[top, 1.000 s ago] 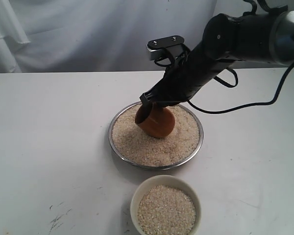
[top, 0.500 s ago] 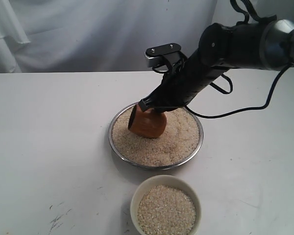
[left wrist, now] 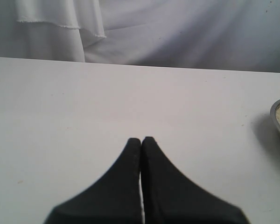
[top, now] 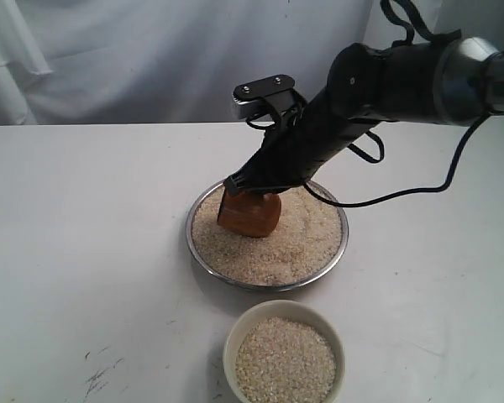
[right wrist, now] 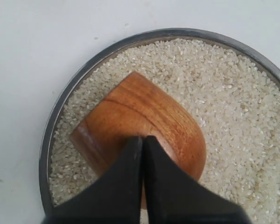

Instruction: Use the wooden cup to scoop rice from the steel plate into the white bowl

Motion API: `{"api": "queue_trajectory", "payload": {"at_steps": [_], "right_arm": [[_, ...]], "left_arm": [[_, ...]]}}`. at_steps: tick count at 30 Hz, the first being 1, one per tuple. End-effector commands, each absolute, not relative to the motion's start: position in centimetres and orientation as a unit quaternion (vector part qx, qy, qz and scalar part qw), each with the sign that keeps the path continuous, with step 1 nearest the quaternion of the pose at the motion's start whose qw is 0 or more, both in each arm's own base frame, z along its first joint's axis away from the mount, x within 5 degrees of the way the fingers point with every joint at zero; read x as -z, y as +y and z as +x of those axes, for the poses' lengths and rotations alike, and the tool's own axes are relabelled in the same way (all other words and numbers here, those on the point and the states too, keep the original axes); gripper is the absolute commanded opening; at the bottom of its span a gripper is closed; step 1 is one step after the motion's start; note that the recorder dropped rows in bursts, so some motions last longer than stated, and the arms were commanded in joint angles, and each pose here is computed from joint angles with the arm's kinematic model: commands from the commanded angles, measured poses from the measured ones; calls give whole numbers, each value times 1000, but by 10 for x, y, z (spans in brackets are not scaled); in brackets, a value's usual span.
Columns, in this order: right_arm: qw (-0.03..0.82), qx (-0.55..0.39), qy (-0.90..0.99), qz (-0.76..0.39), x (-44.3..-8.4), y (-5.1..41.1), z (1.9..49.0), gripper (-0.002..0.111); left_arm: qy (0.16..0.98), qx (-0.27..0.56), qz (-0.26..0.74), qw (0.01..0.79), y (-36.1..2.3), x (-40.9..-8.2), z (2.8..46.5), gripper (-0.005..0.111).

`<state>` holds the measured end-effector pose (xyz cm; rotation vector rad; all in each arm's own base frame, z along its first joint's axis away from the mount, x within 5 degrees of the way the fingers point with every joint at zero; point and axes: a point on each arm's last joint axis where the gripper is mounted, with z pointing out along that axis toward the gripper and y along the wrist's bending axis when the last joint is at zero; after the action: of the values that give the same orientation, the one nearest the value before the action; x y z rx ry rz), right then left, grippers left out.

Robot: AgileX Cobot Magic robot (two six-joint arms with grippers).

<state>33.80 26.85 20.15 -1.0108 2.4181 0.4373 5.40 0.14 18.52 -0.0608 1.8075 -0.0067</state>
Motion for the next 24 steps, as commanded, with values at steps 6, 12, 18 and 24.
{"api": "queue_trajectory", "payload": {"at_steps": [6, 12, 18, 24], "right_arm": [[256, -161, 870, -390, -204, 277, 335, 0], [251, -156, 860, -415, -196, 283, 332, 0], [271, -142, 844, -440, -209, 280, 332, 0], [304, -98, 828, -461, -238, 256, 338, 0]], "left_arm": [[784, 3, -25, 621, 1, -184, 54, 0], [784, 3, -25, 621, 1, -184, 54, 0], [784, 3, -25, 621, 1, -184, 54, 0], [784, 3, -25, 621, 1, -184, 54, 0]]}}
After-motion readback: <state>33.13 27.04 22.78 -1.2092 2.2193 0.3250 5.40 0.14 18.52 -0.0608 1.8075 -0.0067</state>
